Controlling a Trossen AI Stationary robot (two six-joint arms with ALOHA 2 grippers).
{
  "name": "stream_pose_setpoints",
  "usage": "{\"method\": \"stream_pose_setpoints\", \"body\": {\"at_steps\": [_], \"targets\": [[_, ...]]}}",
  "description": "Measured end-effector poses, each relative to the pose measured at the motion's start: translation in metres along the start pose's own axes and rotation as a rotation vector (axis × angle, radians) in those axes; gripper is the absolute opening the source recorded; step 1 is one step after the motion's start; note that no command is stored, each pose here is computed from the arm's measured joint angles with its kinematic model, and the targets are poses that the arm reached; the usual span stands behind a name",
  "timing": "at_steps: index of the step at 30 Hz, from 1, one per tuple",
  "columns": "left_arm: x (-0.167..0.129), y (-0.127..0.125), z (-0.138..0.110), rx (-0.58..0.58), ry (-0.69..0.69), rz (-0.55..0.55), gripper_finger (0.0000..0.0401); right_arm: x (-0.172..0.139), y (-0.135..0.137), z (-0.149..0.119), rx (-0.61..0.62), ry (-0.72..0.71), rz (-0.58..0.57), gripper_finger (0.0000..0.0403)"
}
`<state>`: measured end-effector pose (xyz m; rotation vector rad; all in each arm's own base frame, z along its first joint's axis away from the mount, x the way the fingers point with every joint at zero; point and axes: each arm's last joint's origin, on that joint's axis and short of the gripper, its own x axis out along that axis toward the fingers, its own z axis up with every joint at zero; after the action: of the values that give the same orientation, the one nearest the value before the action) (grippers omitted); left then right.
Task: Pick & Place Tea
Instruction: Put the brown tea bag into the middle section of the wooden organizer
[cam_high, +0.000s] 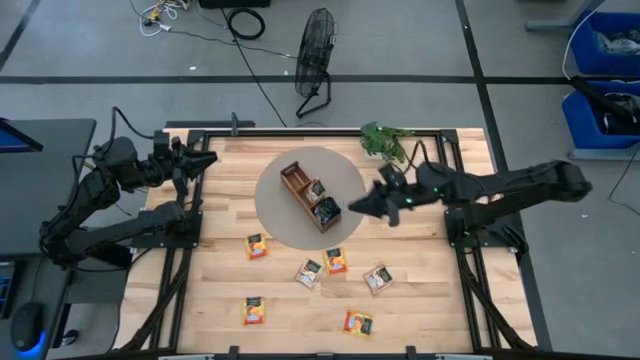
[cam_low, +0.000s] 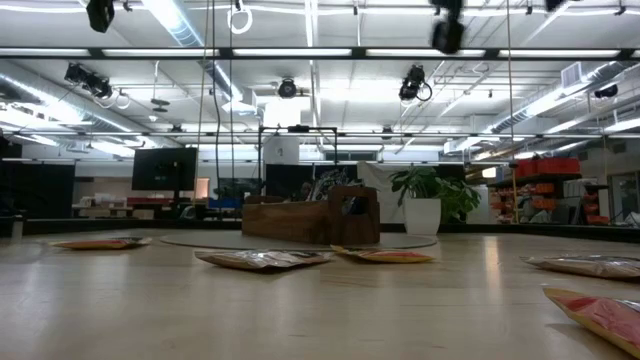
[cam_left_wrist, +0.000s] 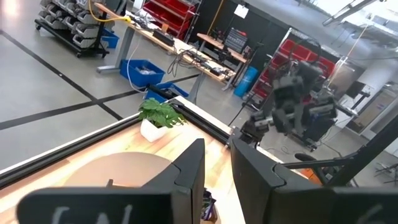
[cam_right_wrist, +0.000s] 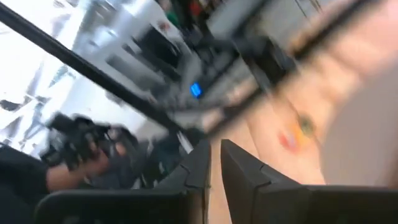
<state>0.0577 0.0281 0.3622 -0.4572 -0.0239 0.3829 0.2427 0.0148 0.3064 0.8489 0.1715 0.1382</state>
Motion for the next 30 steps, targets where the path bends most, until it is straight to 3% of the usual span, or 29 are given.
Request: {"method": "stream_pose_setpoints", "body": {"at_steps": [6, 10, 18, 25, 30], "targets": [[0.0, 0.001, -0.002, -0.004, 0.026, 0.012, 0.0083, -0.037, -0.024, -0.052, 0.152, 0.301, -0.181, 0.0045], [0.0, 0.001, -0.003, -0.028, 0.023, 0.021, 0.0083, -0.047, -0.035, -0.075, 0.232, 0.453, -0.227, 0.0045], [0.0, 0.002, -0.003, -0.051, 0.024, 0.025, 0.0083, -0.052, -0.057, -0.114, 0.409, 0.616, -0.403, 0.0053], [0.0, 0.002, -0.003, -0.057, 0.028, 0.027, 0.0083, -0.047, -0.064, -0.125, 0.433, 0.614, -0.493, 0.0137], [0.0, 0.002, -0.004, -0.059, 0.032, 0.03, 0.0083, -0.039, -0.071, -0.131, 0.363, 0.629, -0.517, 0.0214]]}}
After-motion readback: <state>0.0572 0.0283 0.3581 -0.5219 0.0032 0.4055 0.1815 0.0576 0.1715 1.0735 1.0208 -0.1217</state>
